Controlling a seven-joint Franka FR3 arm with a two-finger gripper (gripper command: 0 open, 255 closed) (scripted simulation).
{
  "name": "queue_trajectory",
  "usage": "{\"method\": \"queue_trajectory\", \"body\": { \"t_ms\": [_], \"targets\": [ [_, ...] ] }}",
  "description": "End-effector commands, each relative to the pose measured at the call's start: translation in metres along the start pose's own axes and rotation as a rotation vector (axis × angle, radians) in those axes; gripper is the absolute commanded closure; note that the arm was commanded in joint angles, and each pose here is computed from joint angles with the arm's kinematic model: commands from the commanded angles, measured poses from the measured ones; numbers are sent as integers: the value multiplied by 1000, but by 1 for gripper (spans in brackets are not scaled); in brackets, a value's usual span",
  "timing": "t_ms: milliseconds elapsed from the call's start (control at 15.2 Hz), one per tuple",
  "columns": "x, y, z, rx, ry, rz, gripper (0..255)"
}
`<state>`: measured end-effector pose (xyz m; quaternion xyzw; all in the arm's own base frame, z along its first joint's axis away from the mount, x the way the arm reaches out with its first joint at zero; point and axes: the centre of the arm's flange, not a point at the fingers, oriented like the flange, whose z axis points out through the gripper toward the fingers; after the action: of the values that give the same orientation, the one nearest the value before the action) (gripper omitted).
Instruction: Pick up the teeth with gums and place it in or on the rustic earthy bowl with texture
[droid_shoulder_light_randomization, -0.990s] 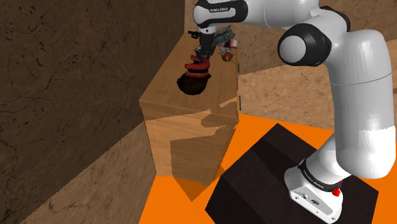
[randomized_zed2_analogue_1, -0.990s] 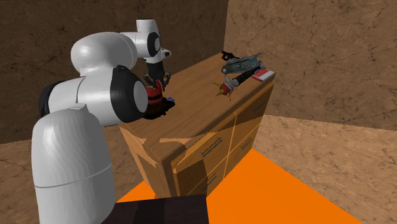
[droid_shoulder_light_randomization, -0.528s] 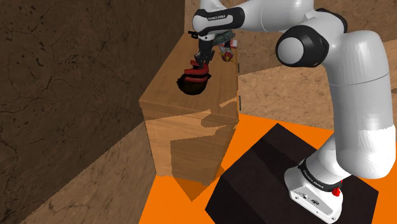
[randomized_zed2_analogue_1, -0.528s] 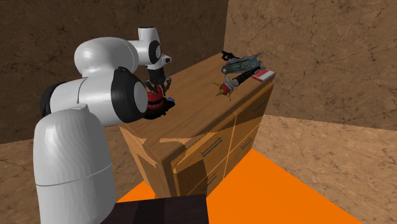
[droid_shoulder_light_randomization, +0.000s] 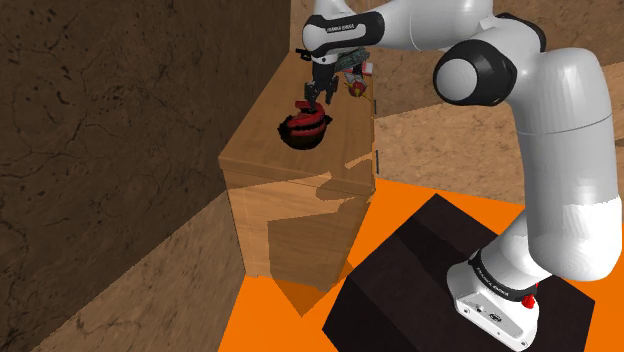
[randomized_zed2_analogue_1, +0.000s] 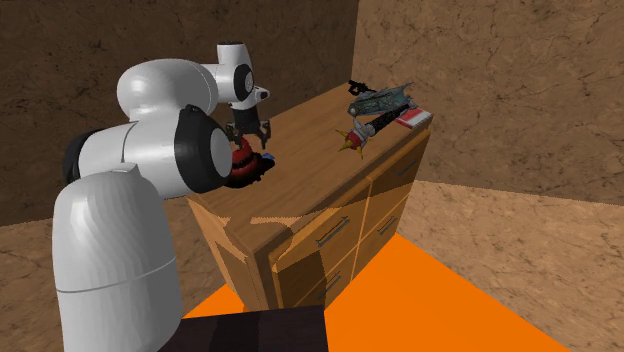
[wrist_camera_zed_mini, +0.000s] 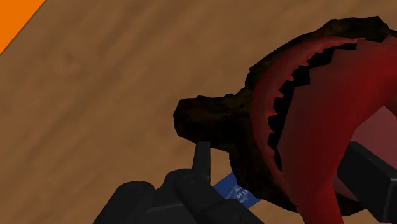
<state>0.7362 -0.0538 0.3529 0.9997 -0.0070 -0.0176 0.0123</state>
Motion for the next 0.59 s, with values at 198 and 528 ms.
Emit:
{"method": "queue_trajectory", "body": {
  "t_ms": [198, 528],
  "targets": [
    [0, 0, 0, 0, 0, 0, 0],
    [0, 0, -50, 0, 0, 0, 0]
  ]
}}
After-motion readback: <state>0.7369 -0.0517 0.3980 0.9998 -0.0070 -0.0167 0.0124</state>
